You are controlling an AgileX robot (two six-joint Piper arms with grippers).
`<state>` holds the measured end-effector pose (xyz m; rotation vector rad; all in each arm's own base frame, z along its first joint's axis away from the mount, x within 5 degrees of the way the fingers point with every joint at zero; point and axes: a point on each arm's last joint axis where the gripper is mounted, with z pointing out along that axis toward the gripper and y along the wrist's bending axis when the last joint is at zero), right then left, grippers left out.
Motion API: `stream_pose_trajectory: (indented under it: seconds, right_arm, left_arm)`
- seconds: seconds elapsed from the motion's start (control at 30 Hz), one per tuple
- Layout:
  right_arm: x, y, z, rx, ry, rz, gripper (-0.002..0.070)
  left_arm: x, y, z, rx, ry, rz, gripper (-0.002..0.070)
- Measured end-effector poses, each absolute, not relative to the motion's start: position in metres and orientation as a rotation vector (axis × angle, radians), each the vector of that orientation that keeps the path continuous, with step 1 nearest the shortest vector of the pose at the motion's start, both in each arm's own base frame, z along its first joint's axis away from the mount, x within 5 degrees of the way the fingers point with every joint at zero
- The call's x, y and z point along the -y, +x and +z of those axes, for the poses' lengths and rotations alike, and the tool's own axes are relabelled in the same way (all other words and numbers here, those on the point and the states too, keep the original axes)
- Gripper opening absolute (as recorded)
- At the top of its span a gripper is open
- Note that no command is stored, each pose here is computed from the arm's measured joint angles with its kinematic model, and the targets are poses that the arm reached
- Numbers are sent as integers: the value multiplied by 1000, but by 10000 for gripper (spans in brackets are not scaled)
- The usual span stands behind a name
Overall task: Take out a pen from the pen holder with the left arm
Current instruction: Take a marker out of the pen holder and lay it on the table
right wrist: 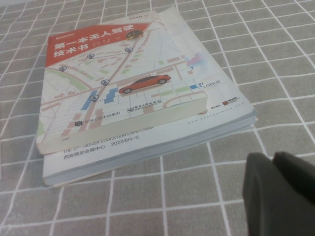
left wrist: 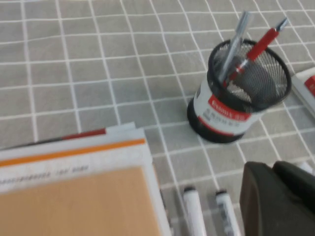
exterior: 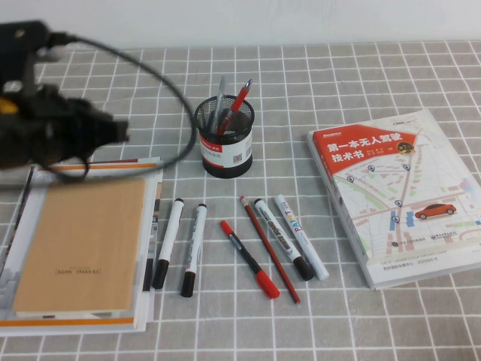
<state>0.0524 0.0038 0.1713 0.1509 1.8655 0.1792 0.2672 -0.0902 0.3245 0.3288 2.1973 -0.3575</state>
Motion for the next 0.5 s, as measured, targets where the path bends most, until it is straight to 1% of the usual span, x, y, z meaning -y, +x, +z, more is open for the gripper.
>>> stream_pose_trajectory:
  seconds: [0.3,0.5]
  right_arm:
    - [-4,52,171,-1866,151,179,-13]
    - [-4,52,171,-1866,151,179,-13]
  left_arm:
    - [62,178,318,-2065,376,-286,0]
    - [48,136,325,-1935,416,-234,0]
